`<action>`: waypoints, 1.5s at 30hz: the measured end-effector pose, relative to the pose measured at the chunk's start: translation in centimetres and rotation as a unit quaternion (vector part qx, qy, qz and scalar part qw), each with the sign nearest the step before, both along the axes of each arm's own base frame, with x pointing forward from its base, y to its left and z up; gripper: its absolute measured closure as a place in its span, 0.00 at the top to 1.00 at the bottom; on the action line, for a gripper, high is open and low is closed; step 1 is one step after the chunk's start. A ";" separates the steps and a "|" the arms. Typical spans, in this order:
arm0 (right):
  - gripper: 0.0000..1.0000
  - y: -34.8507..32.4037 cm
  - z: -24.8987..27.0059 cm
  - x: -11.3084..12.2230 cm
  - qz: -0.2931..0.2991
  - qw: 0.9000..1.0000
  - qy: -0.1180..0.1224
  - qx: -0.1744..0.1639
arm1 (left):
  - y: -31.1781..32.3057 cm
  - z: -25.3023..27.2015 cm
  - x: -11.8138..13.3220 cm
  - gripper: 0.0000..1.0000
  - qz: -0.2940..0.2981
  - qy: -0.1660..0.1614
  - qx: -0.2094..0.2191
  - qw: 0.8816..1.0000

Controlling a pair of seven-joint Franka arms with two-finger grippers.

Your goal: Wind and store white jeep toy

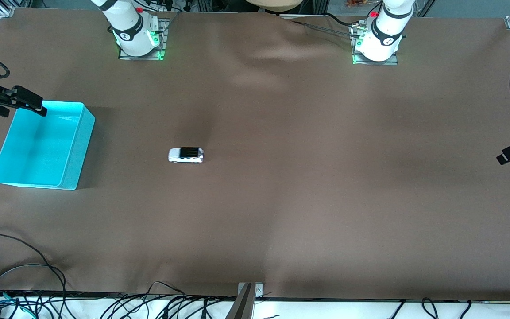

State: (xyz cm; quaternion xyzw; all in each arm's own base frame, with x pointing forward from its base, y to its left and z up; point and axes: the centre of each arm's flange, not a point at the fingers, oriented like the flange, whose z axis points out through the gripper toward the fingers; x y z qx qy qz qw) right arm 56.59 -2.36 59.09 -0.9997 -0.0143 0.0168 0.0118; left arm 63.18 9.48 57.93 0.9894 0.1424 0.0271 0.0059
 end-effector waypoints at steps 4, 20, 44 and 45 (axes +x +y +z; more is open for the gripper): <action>1.00 0.0 0.0 0.0 0.000 1.000 0.000 0.000 | -0.2 -0.3 -0.3 1.00 -0.002 0.015 -0.001 1.000; 1.00 0.0 0.0 0.0 0.000 1.000 0.000 0.000 | 1.0 -0.2 -0.9 1.00 0.014 0.026 -0.034 0.999; 1.00 0.0 0.0 0.0 0.000 1.000 0.000 0.000 | -2.6 1.0 -3.1 1.00 0.031 0.049 -0.046 0.997; 1.00 0.0 0.0 0.0 0.000 1.000 0.000 0.000 | -2.6 1.0 -3.3 1.00 0.033 0.050 -0.046 0.997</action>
